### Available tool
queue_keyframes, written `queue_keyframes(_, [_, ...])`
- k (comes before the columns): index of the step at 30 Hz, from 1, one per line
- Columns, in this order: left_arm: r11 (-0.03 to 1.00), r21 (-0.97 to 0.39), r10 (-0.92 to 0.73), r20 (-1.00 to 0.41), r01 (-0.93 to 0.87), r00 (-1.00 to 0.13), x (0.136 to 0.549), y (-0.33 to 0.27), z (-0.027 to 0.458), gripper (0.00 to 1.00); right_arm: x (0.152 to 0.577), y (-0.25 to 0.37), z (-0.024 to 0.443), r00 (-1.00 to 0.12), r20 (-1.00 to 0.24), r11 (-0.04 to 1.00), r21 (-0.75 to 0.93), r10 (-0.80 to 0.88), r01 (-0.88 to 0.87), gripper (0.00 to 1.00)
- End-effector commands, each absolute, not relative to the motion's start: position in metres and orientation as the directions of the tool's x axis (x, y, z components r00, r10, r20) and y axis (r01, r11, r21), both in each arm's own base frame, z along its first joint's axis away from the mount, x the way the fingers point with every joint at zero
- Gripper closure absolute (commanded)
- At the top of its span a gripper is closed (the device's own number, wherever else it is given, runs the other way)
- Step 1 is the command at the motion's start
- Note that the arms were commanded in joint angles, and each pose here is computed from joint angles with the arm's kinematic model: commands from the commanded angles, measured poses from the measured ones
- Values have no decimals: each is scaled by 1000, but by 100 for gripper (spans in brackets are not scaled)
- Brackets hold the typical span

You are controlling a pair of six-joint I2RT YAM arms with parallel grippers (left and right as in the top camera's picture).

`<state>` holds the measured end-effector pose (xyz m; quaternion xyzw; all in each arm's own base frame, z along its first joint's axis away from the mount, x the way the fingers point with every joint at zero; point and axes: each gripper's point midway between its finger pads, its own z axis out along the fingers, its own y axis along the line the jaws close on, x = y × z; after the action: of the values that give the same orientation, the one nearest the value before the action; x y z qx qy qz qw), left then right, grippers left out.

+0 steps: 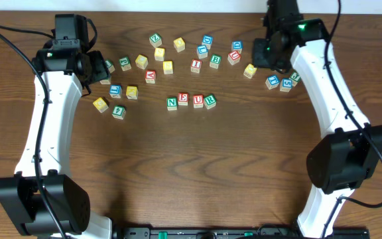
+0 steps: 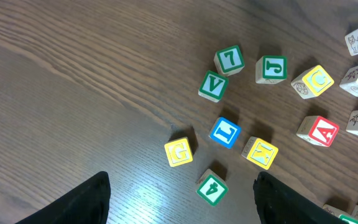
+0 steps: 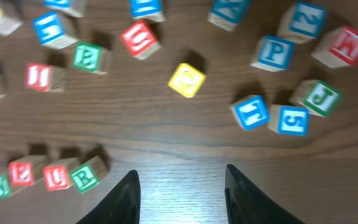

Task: Spell out NEURIPS
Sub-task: 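Release the R block and lift the right gripper back to the arc, then lower the right gripper onto the red I block and grasp it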

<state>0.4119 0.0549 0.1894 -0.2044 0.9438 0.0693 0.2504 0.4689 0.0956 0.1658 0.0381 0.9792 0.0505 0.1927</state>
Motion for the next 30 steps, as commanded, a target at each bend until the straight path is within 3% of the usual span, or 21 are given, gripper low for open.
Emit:
queue_keyframes(1, [902, 39, -359, -487, -430, -797, 410, 57, 182, 27, 473, 81, 156, -921, -351, 984, 123, 168, 132, 61])
queue_keyframes(13, [902, 38, -359, -486, -430, -797, 410, 57, 182, 27, 484, 47, 154, -861, -399, 946, 60, 316, 320, 56])
queue_keyframes(30, [902, 38, -359, -486, -430, -797, 410, 57, 182, 27, 492, 83, 158, -856, -424, 956, 127, 295, 266, 51])
